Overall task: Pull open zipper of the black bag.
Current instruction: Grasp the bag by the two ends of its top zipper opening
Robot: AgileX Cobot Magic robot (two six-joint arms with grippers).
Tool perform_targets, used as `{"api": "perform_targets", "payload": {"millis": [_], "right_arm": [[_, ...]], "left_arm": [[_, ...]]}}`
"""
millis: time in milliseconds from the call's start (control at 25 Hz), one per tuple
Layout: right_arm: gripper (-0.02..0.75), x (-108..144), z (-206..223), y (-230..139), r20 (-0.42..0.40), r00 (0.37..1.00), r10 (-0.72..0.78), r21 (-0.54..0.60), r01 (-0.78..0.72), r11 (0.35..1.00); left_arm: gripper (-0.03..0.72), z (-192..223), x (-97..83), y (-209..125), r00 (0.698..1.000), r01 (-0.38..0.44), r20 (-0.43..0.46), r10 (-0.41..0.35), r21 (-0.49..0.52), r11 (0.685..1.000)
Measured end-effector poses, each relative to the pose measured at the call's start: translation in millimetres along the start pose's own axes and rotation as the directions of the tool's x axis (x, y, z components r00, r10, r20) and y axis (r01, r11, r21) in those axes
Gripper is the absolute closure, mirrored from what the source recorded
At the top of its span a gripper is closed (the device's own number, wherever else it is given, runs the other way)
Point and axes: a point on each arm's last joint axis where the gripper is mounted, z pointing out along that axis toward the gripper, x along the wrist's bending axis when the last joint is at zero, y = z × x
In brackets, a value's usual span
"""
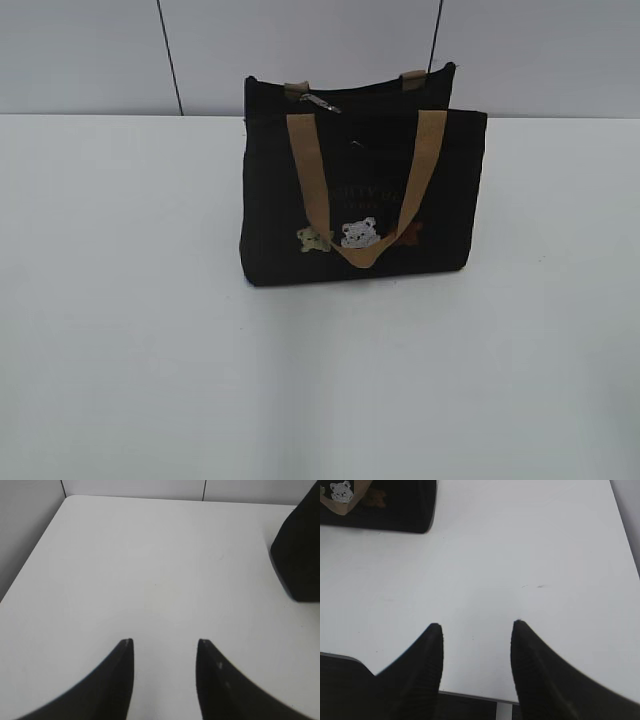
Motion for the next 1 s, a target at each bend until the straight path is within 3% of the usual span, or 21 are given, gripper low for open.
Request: {"api": "perform_targets", "payload": {"millis": [880,1000], "right_arm": [[0.398,0,0,0,0.000,1.000,0.000,0.000,0.000,1.000],[0.398,0,0,0,0.000,1.000,0.000,0.000,0.000,1.000]], "left_arm": [[0.377,0,0.0,0,1.000,0.000,0.000,0.000,-0.003,1.000],[0.377,-9,-0.1,14,1.000,-0.002,-0.004,0.002,-0.109,0.994]]}}
